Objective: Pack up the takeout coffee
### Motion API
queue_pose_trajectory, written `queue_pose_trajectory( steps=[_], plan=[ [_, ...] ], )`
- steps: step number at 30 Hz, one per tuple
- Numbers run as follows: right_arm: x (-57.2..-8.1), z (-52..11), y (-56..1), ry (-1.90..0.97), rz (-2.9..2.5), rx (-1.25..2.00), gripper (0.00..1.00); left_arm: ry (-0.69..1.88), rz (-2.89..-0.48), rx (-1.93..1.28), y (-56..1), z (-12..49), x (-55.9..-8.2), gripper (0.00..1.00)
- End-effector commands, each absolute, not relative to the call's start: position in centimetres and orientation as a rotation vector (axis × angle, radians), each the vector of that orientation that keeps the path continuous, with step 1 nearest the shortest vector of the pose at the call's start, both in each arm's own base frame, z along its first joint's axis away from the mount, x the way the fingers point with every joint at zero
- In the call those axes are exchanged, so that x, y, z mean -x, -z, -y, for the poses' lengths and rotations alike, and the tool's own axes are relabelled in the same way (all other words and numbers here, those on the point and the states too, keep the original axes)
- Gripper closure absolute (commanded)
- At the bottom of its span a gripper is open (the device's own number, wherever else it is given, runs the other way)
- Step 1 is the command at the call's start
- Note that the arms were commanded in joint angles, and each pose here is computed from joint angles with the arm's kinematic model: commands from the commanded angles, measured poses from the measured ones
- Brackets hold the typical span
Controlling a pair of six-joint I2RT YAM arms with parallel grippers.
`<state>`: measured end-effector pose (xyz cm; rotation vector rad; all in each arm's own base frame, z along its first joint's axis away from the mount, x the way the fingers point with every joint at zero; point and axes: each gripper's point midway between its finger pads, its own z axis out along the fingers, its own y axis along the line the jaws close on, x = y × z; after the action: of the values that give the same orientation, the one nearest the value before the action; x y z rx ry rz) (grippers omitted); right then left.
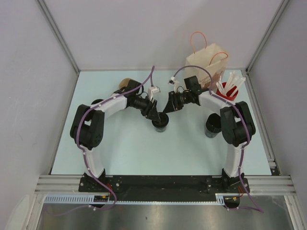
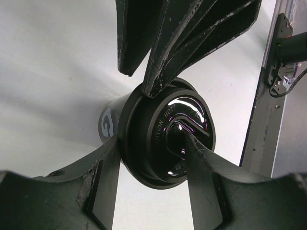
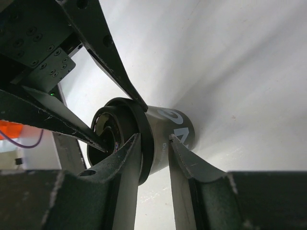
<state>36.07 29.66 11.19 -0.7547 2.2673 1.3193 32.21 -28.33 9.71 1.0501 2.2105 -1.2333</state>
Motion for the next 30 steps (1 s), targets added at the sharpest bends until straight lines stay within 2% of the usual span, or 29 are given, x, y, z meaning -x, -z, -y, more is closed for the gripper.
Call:
queue_pose_trajectory(
  steps=[1,7,30],
  plan=[
    [-33.9,-29.3,-9.4,-1.203,-2.369,0.845,0.67,0.921,-2.419,-1.102,-3.1,24.7,-32.2,0.49],
    [-34.4,-28.9,-8.1,-1.048,-2.396,0.878,0.68,0.907,-2.421,-1.106,-3.1,24.5,-32.1,0.49],
    [-28.8,-26.3,0.3,-0.697,-2.654,1.176,0.65,0.774,-2.466,-1.159,-1.9,22.7,-31.5,0.50]
  ],
)
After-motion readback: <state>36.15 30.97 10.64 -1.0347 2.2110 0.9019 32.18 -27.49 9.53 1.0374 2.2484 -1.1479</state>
